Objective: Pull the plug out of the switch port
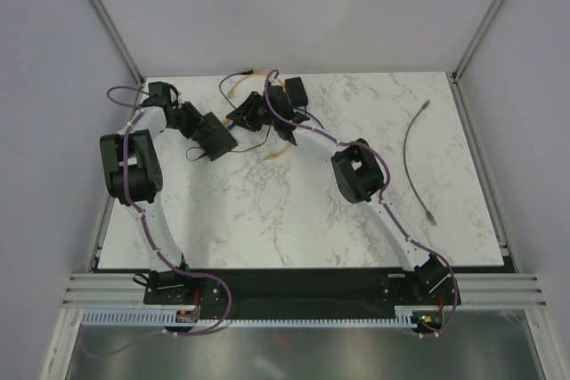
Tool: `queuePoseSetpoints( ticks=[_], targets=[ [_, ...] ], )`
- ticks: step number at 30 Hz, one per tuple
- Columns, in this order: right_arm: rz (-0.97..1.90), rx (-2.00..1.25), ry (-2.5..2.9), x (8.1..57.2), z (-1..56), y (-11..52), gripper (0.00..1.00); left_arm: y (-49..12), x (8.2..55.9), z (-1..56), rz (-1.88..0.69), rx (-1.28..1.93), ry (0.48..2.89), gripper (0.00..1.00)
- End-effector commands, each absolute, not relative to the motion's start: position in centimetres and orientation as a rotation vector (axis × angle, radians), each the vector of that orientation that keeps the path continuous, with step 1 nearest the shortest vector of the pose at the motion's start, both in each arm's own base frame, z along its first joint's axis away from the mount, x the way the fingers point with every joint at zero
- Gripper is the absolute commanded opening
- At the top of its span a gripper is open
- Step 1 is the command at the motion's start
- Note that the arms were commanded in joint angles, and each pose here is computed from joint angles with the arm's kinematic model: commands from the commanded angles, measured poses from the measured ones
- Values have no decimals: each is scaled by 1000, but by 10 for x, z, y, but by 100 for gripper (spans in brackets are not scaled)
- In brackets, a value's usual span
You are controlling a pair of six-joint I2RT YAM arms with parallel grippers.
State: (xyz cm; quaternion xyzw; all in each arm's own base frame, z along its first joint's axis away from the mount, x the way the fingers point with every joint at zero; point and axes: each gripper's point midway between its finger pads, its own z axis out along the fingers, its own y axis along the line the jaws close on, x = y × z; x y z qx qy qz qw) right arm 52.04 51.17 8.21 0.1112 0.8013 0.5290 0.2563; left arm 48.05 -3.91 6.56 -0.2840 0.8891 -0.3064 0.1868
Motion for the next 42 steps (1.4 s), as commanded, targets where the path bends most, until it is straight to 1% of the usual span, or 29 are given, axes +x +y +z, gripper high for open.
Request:
queuePoseSetpoints(
  ticks=[1,7,21,39,42],
  targets=[
    [1474,313,2117,526,91,517,45,-41,489,72,-908,-808,2478,36],
    [1464,326,2165,516,70,518,45,-41,485,65,-903,-818,2493,36],
    [1427,406,2214,517,33,516,45,-41,480,64,-895,-800,2503,35],
    [1422,537,2247,518,-1,523,46,-42,474,60,-893,-802,2516,35],
    [1426,562,2256,517,-6,523,44,-42,472,57,-891,-806,2523,35]
  ],
)
